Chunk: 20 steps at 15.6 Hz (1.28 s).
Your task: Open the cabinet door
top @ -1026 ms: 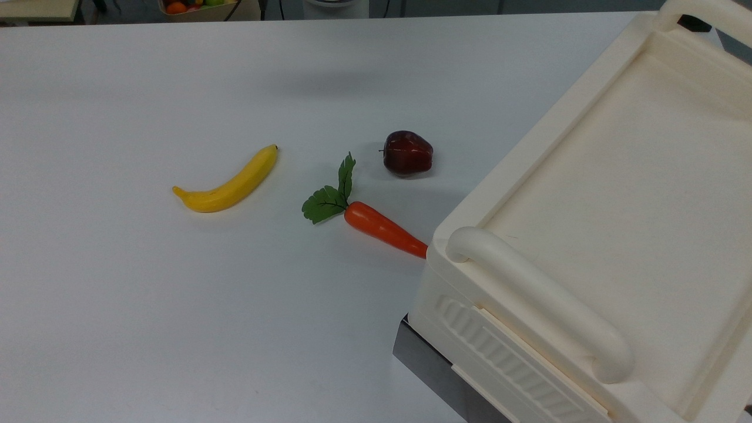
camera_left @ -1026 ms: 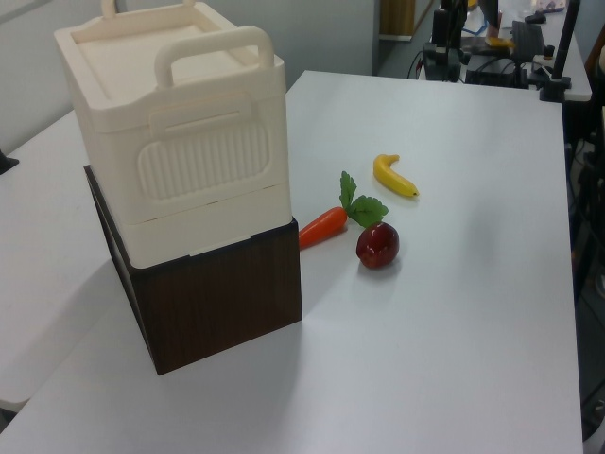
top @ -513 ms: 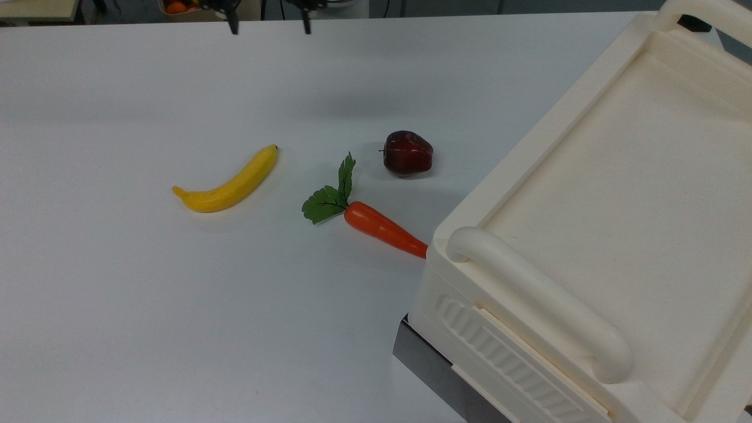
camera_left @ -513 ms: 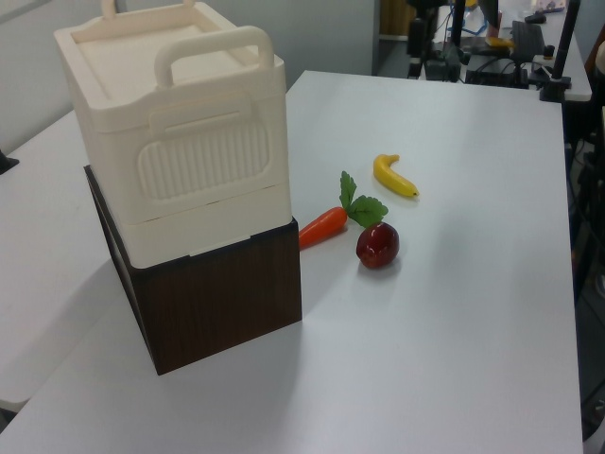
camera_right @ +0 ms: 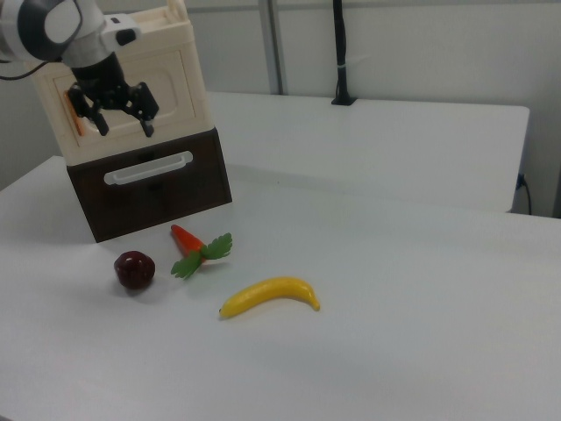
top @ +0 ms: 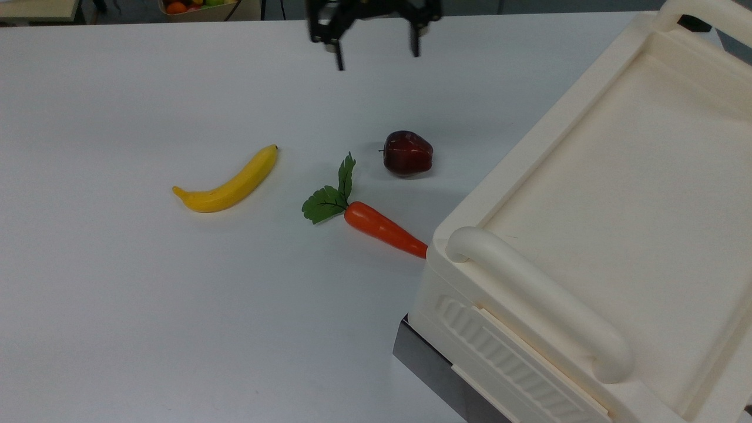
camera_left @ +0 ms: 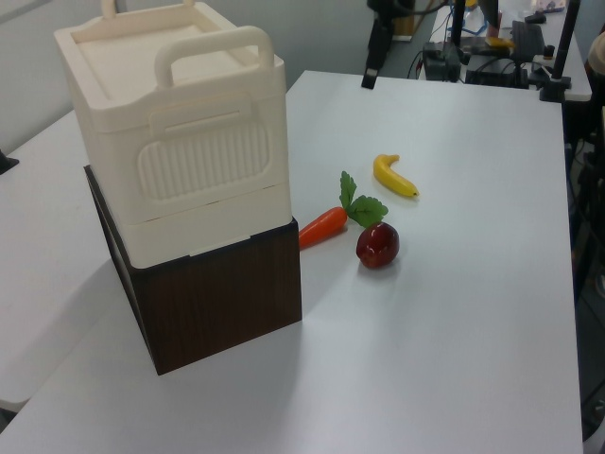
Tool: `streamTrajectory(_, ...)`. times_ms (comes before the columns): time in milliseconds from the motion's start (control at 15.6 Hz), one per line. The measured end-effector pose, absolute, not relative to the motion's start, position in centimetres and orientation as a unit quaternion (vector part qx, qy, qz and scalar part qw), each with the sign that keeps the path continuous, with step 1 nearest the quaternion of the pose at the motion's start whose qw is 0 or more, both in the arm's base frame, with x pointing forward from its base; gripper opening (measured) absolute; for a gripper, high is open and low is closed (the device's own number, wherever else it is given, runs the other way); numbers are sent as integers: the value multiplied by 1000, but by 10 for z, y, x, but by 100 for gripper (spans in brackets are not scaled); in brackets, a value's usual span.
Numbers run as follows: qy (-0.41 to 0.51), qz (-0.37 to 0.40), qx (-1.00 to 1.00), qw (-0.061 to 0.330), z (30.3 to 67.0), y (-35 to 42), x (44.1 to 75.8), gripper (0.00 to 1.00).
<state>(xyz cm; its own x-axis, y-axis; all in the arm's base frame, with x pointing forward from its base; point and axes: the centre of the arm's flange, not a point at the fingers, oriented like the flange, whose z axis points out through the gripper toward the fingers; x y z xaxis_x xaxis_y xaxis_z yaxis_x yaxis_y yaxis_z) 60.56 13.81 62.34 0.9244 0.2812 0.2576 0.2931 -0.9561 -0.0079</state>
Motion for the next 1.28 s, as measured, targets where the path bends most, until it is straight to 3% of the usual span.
streamTrajectory(192,-196,-158,-967,32,619,185,607,100)
streamTrajectory(577,-291,-226,-926,88,608,238,618,100)
streamTrajectory(897,-359,-245,-897,84,600,265,618,95)
streamTrajectory(1282,-373,-265,-885,87,617,278,617,87)
